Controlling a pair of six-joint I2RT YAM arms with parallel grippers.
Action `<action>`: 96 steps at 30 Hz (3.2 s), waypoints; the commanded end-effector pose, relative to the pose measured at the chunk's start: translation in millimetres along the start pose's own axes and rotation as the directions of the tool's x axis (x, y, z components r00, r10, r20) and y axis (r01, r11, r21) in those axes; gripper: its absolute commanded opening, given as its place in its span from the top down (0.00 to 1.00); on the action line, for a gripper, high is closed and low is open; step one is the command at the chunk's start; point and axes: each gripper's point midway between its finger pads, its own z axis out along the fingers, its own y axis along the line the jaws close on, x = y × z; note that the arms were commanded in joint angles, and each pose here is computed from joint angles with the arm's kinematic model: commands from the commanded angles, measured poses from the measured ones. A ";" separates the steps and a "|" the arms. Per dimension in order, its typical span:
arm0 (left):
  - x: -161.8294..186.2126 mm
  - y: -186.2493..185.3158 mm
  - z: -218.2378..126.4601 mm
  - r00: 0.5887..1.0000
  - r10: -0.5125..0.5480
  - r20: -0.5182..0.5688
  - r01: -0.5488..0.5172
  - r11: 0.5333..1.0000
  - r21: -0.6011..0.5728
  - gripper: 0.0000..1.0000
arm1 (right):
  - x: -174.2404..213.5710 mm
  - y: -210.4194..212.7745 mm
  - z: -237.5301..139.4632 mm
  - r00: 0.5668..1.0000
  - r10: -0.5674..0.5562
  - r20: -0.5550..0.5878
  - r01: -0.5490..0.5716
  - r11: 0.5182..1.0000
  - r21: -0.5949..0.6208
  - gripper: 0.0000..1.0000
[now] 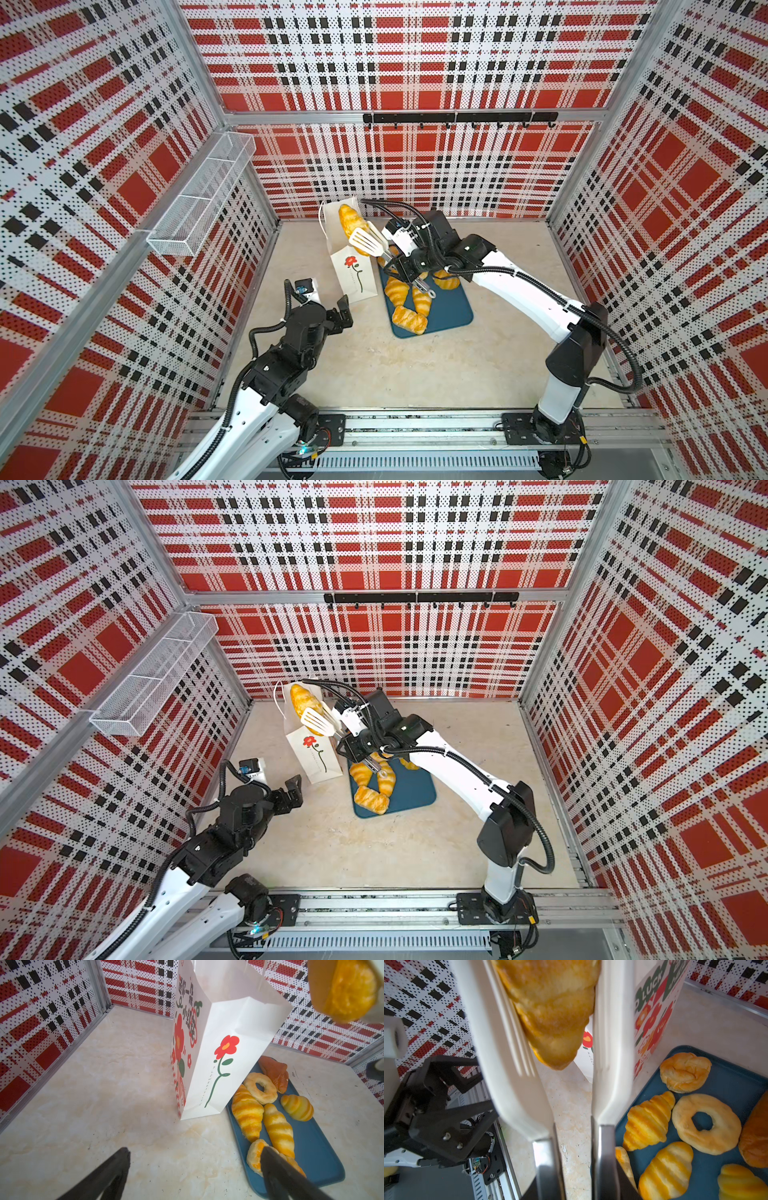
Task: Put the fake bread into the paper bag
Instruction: 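Carry the croissant with the right gripper over the white paper bag, then open the tongs with the right gripper to drop the croissant into the bag, then move the tongs with the right gripper back over the tray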
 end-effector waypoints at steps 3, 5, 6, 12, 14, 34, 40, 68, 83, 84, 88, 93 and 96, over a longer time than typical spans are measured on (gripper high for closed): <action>3.0 1.4 3.8 0.999 -0.040 -0.022 0.040 0.999 -0.010 0.01 | -49.6 18.1 0.4 0.988 -0.047 0.145 0.053 0.998 -0.040 0.65; 3.9 0.8 4.7 0.999 -0.041 -0.028 0.040 0.999 -0.008 0.01 | -54.2 14.1 4.6 0.988 -0.044 0.149 0.048 0.999 -0.024 0.65; 3.8 0.5 5.0 0.999 -0.043 -0.028 0.042 0.999 -0.006 0.01 | -56.3 12.4 6.3 0.988 -0.043 0.151 0.046 0.999 -0.015 0.65; 7.0 -0.1 6.2 0.998 -0.042 -0.041 0.042 0.999 0.001 0.01 | -60.7 2.4 18.6 0.989 -0.048 0.140 0.046 0.999 0.024 0.65; 7.4 0.5 5.7 0.998 -0.041 -0.043 0.041 0.999 -0.001 0.01 | -58.8 -2.7 23.4 0.991 -0.051 0.121 0.046 0.998 0.044 0.65; 11.8 0.2 6.9 0.997 -0.039 -0.064 0.040 0.999 0.004 0.01 | -59.8 -32.7 37.8 0.994 -0.077 0.076 0.061 0.980 0.192 0.60; 13.6 -0.8 8.1 0.997 -0.036 -0.075 0.037 0.999 0.007 0.01 | -60.0 -34.6 38.8 0.995 -0.076 0.069 0.061 0.978 0.201 0.54; 17.3 -3.7 -3.6 0.996 -0.043 -0.077 0.044 0.999 0.016 0.01 | -40.3 -25.6 -14.9 0.989 -0.141 0.036 0.127 0.959 0.252 0.40; 35.4 -12.0 -7.2 0.996 -0.008 -0.090 0.009 1.000 0.014 0.00 | 34.1 -43.0 -52.5 0.987 -0.143 -0.066 0.158 0.924 0.349 0.41; 37.2 -12.3 -6.9 0.996 -0.008 -0.093 0.009 1.000 0.014 0.01 | 41.4 -45.0 -53.6 0.987 -0.140 -0.079 0.159 0.922 0.353 0.42; 46.6 -13.5 -6.3 0.994 -0.007 -0.107 0.008 1.000 0.016 0.01 | 68.1 -54.3 -57.1 0.986 -0.115 -0.123 0.153 0.919 0.365 0.42; 61.7 -14.2 -4.1 0.991 -0.020 -0.135 0.022 1.000 0.016 0.01 | 104.8 -60.6 -53.3 0.976 -0.086 -0.199 0.155 0.920 0.361 0.42; 70.7 -13.1 -2.2 0.988 -0.032 -0.151 0.034 0.999 0.007 0.01 | 128.3 -68.5 -49.0 0.966 -0.058 -0.251 0.151 0.917 0.369 0.41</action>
